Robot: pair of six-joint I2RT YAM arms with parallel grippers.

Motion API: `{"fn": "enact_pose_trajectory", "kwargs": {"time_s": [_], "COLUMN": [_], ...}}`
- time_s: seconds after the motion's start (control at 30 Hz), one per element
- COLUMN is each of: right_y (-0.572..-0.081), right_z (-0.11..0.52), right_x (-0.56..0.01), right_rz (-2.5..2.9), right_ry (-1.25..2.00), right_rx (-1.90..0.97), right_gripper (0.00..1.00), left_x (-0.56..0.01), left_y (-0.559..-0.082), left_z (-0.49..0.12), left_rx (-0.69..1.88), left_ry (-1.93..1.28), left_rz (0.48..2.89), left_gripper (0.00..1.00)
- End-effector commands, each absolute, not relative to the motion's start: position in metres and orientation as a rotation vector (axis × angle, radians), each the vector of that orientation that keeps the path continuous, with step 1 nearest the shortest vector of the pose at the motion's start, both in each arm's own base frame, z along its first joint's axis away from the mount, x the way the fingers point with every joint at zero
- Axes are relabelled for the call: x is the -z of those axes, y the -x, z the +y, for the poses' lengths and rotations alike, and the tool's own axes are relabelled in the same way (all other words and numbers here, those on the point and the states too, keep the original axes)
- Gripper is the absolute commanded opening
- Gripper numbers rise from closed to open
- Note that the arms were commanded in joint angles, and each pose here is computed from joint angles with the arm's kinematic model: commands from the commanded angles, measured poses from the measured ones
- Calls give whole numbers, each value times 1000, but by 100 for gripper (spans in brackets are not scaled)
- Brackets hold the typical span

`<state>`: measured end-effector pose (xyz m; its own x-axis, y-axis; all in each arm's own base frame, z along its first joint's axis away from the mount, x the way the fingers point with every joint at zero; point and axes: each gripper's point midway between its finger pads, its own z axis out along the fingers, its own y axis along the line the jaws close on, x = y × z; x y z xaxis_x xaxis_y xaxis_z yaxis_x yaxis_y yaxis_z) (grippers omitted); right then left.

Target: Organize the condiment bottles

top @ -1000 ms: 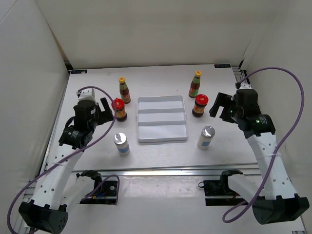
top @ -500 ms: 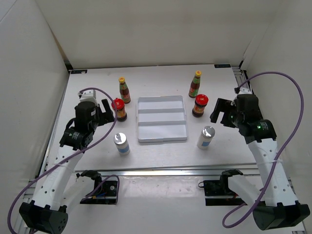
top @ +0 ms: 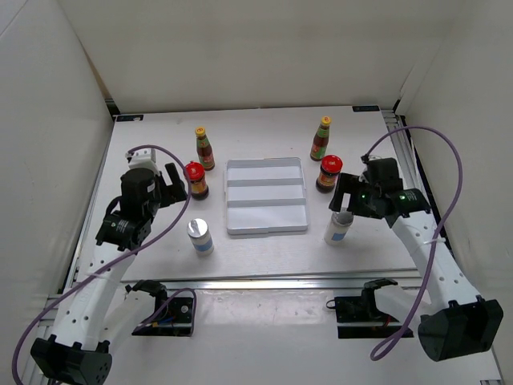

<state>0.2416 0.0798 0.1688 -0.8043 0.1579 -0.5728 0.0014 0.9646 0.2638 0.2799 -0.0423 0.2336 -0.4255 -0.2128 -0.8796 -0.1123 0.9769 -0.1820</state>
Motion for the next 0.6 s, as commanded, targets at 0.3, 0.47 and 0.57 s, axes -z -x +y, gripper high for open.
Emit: {"fn": "enact_pose_trajectory", "kwargs": {"time_s": [0.3, 0.47, 0.57], "right_y": [-242, -238, -236], "right_z": [91, 90, 90], "right_x": [-121, -112, -107], "right_rz": [2594, 2615, 2630], "right_ry": [-85, -84, -75], "right_rx": [-208, -175, -156], "right_gripper": [99, 86, 72], "left_x": [-232, -230, -230], "left_y": [-285, -286, -286], "left_z": [-44, -41, -40], "left_rx": [115, 96, 87], "left_ry": [234, 256, 261], "left_rz": [2017, 2020, 2018], "left_gripper": [100, 100, 100]}}
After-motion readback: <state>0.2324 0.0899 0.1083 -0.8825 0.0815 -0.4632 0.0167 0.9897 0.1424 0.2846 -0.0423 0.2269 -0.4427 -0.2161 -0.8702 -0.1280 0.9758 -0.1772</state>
